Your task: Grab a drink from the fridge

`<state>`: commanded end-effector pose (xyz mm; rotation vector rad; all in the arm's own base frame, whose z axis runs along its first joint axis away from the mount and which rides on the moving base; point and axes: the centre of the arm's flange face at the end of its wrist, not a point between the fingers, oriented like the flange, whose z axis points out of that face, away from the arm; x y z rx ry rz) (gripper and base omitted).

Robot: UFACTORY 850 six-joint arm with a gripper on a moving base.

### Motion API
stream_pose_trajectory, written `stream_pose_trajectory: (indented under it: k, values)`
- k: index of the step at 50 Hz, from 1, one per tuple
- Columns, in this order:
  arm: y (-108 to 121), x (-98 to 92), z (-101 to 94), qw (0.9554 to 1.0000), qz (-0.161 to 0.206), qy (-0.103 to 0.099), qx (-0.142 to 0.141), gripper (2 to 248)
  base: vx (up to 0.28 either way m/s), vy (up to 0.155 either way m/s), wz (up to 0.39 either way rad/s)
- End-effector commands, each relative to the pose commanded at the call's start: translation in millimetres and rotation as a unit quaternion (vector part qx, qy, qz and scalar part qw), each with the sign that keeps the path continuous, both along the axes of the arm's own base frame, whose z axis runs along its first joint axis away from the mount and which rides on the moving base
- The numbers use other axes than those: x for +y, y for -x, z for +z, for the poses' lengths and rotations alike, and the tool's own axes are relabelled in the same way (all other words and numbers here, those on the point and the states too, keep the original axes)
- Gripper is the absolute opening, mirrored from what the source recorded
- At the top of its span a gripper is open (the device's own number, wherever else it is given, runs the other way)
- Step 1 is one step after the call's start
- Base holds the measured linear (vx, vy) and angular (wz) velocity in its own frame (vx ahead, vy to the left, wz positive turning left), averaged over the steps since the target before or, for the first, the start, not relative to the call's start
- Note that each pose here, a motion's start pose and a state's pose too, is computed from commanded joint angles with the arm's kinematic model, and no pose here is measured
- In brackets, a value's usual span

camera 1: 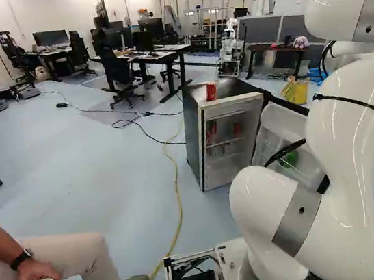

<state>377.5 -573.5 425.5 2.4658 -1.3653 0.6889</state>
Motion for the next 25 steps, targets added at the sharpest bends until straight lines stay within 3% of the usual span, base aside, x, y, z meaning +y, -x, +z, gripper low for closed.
stream_pose_trajectory:
  k: [25]
  values:
    - [1, 1.9, -12.0, 0.9994, 0.0, -0.029, 0.019, 247, 0.0, 0.0, 0.0]
